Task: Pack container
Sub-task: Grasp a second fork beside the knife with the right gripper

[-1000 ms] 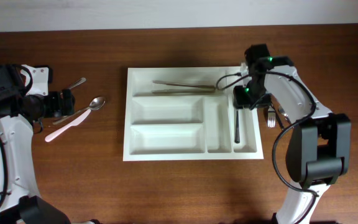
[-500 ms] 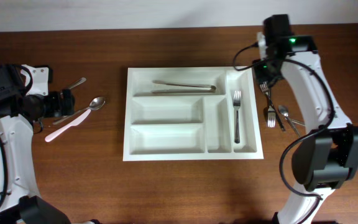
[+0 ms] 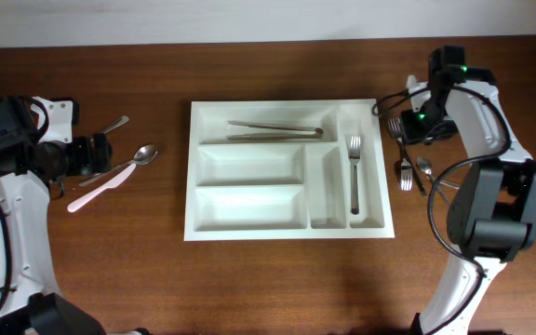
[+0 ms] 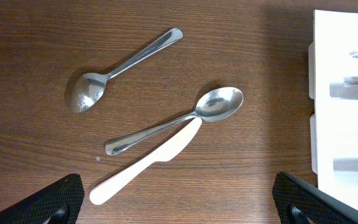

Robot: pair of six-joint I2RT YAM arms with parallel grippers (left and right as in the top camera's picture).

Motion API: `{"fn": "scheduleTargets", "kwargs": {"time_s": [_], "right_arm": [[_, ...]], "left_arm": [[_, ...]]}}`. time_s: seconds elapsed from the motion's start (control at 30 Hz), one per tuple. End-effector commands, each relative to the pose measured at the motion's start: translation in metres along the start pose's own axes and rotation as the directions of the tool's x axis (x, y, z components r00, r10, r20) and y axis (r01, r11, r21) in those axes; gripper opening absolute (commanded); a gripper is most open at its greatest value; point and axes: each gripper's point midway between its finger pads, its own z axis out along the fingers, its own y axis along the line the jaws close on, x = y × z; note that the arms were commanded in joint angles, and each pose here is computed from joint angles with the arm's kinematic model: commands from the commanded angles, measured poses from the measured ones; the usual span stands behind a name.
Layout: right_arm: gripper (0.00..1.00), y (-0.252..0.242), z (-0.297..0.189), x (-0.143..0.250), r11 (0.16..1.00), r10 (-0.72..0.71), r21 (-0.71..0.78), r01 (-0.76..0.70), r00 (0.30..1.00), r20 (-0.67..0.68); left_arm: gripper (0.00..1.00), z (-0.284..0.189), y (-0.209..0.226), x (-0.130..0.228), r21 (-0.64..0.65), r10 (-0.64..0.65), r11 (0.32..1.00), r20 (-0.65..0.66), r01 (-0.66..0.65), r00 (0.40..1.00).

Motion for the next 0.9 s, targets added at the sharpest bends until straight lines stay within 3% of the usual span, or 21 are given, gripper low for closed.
{"fn": "scheduleTargets", "kwargs": {"time_s": [0.0,0.37,0.87], "right_arm": [[0.38,0.014,0.015,0.001,0.997,-0.042,-0.06,0.041,0.999,-0.016],[0.28,0.008,0.048,0.015,0.997,0.024,-0.07,-0.031,0.995,-0.101],[0.21,0.008,0.053,0.013,0.997,0.031,-0.068,-0.037,0.995,-0.097]], "left_arm": [[0.99,-0.002,0.0,-0.006,0.009,0.013,1.0,0.015,-0.013,1.0],[0.99,-0.002,0.0,-0.006,0.009,0.013,1.0,0.015,-0.013,1.0],[0.99,-0.002,0.0,-0.006,0.009,0.013,1.0,0.015,-0.013,1.0]]}}
